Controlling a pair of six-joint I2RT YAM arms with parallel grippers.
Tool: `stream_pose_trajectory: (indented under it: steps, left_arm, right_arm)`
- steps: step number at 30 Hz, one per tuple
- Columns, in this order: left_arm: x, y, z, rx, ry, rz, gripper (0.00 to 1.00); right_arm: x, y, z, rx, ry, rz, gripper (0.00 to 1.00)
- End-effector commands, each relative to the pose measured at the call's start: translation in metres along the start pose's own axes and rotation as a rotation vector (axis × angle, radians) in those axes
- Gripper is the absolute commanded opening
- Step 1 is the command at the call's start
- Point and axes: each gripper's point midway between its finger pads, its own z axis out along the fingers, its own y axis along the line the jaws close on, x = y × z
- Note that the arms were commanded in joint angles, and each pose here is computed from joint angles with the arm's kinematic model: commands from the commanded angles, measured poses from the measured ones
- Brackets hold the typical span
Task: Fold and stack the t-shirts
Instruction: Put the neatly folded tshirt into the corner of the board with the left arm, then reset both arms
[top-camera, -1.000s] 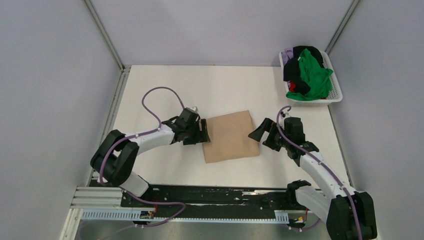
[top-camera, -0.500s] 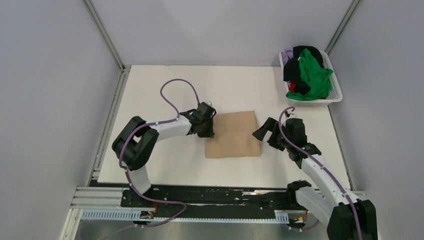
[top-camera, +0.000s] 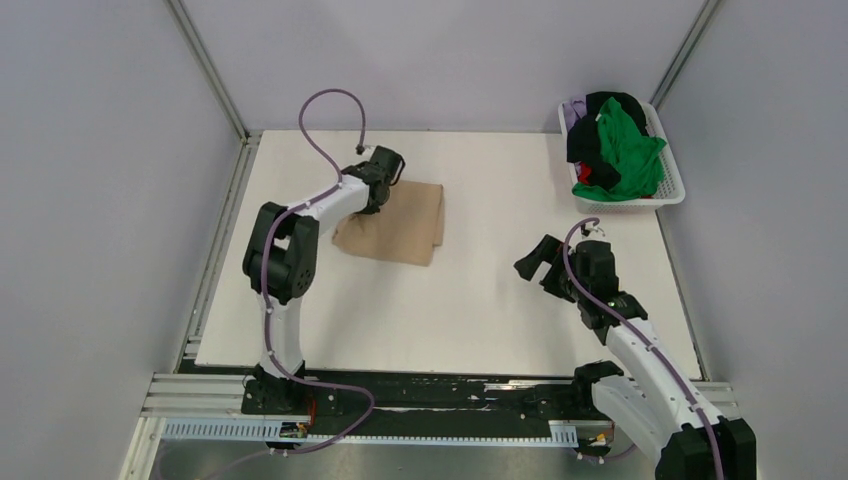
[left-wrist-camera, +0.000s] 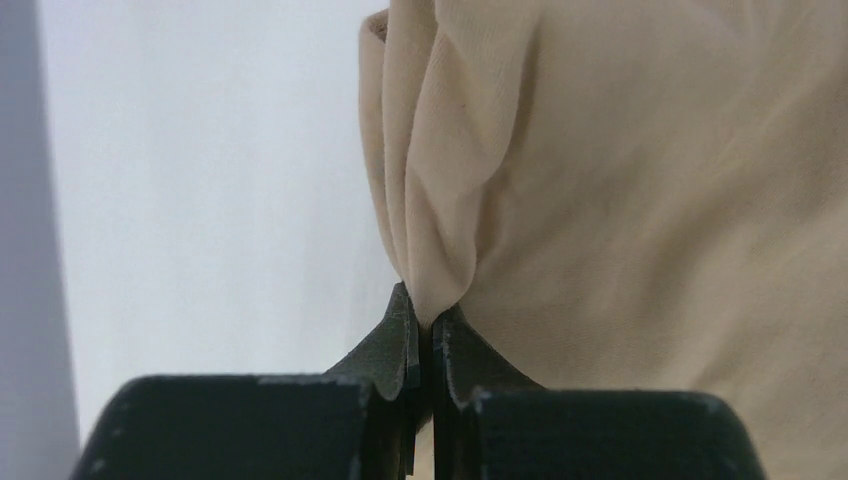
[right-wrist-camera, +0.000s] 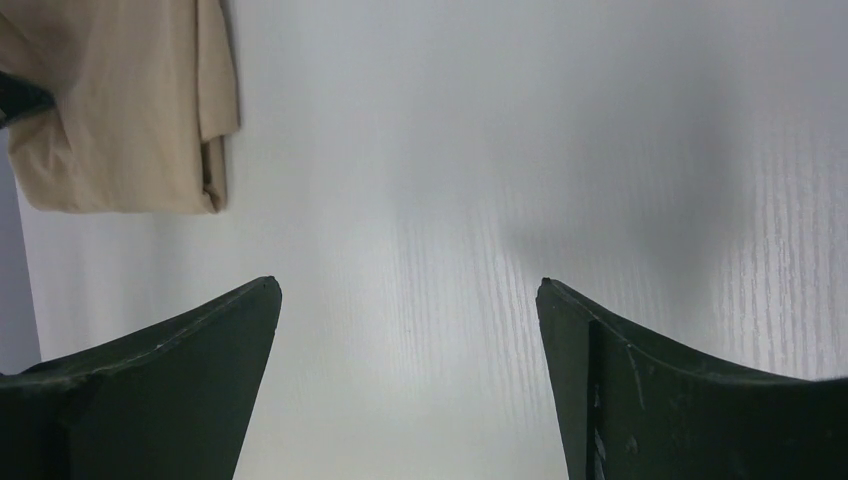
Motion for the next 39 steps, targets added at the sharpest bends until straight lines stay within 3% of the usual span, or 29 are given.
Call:
stream_pose_trajectory:
  steps: [1, 9, 13, 23, 24, 26, 27, 28, 30, 32, 36, 39]
  left_arm:
    - [-0.058, 0.067, 0.024, -0.202, -0.069, 0.077, 0.0]
    - [-0.129, 0.147, 0.099, -0.287, -0.108, 0.022, 0.0]
    - [-0.154, 0.176, 0.126, -0.327, -0.11, 0.076, 0.0]
    - [-0.167, 0.216, 0.156, -0.418, -0.122, 0.122, 0.01]
    - [-0.167, 0.22, 0.156, -0.434, -0.123, 0.119, 0.05]
    - [-0.171, 0.229, 0.155, -0.472, -0.132, 0.12, 0.29]
    - [-0.175, 0.232, 0.154, -0.492, -0.144, 0.118, 0.55]
    - [-0.178, 0.238, 0.15, -0.523, -0.149, 0.11, 0.72]
    - [-0.187, 0.245, 0.141, -0.554, -0.171, 0.096, 0.9]
    - [-0.195, 0.251, 0.128, -0.563, -0.196, 0.044, 0.99]
    - [-0.202, 0.247, 0.1, -0.468, -0.225, -0.094, 1.0]
    - [-0.199, 0.216, 0.082, -0.23, -0.225, -0.163, 1.0]
  right_arm:
    - [-0.007, -0.008, 0.005, 0.04, -0.034, -0.021, 1.0]
    - [-0.012, -0.018, 0.006, 0.09, -0.066, -0.021, 1.0]
    - [-0.017, -0.023, 0.006, 0.12, -0.094, -0.022, 1.0]
    - [-0.026, -0.022, 0.005, 0.121, -0.137, -0.024, 1.0]
    - [-0.025, -0.022, 0.005, 0.114, -0.136, -0.024, 1.0]
    - [-0.025, -0.018, 0.006, 0.098, -0.131, -0.027, 1.0]
    - [-0.024, -0.019, 0.006, 0.097, -0.129, -0.026, 1.0]
    - [-0.025, -0.019, 0.006, 0.099, -0.131, -0.026, 1.0]
    - [-0.025, -0.018, 0.006, 0.096, -0.13, -0.025, 1.0]
    - [-0.024, -0.016, 0.006, 0.084, -0.126, -0.026, 1.0]
    - [-0.023, -0.008, 0.004, 0.047, -0.115, -0.028, 1.0]
    - [-0.022, -0.001, 0.002, 0.013, -0.103, -0.028, 1.0]
